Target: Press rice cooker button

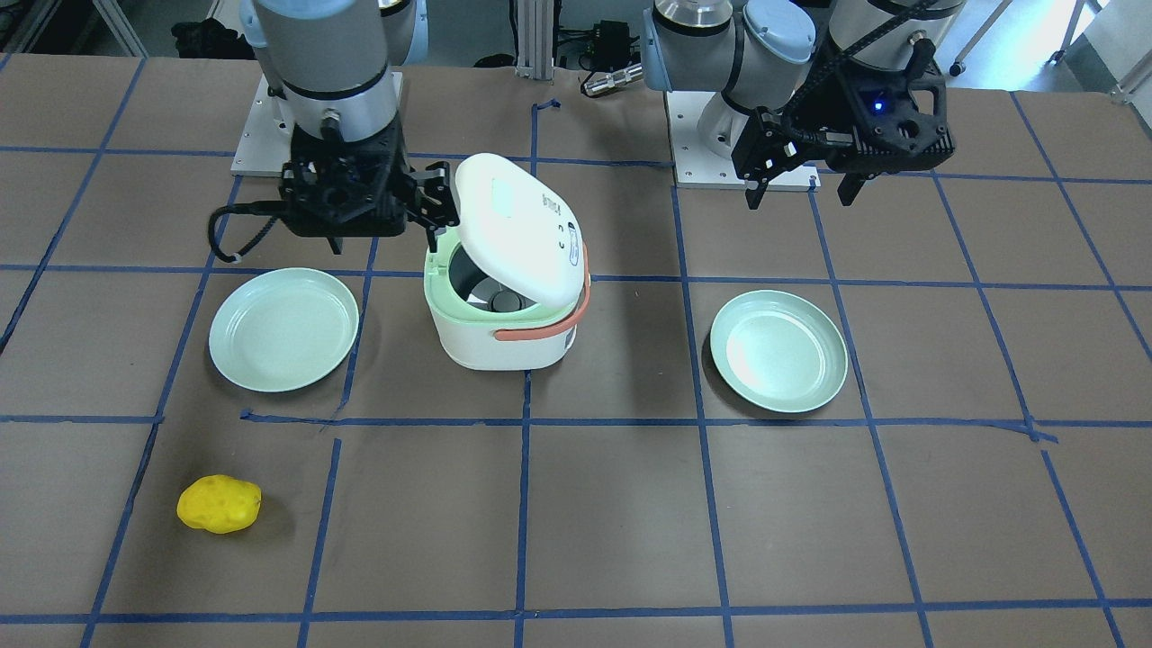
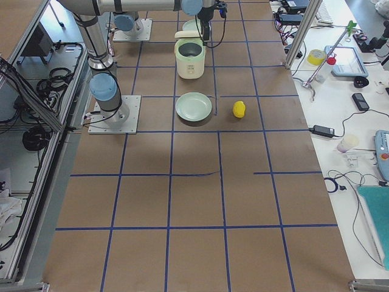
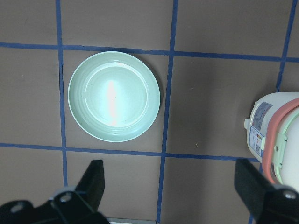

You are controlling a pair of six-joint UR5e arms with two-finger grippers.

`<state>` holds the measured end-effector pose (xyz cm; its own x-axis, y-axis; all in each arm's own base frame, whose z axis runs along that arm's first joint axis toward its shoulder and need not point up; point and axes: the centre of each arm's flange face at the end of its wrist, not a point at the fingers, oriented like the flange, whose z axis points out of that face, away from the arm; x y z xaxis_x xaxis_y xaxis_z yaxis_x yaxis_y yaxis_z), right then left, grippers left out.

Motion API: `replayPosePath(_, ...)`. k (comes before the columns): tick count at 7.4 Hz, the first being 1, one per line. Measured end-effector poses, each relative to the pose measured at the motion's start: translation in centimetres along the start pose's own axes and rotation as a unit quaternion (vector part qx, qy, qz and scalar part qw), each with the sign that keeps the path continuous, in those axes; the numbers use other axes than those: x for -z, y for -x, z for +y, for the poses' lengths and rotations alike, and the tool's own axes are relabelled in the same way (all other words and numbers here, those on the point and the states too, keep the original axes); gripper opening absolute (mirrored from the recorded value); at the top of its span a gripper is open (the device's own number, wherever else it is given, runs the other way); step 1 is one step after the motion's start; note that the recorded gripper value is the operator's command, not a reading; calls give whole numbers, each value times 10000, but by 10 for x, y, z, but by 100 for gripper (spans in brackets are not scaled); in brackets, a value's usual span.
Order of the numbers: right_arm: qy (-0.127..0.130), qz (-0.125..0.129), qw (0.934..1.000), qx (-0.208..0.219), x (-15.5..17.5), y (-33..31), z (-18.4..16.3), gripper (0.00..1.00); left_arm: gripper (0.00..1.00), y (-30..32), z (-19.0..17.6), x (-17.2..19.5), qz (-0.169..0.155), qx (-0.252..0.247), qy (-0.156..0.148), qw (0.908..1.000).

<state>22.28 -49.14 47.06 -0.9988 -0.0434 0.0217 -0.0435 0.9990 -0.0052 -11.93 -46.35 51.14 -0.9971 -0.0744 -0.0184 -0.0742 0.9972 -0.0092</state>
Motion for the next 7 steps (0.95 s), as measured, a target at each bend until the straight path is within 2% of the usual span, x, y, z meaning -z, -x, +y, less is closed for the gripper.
replayPosePath(3,-375,-29,9989,-265,54,-73,-30,100,100,0,0,0,0,2,0,10000)
replayPosePath(7,-469,47,9983,-348,66,-88,-33,100,100,0,0,0,0,0,0,10000)
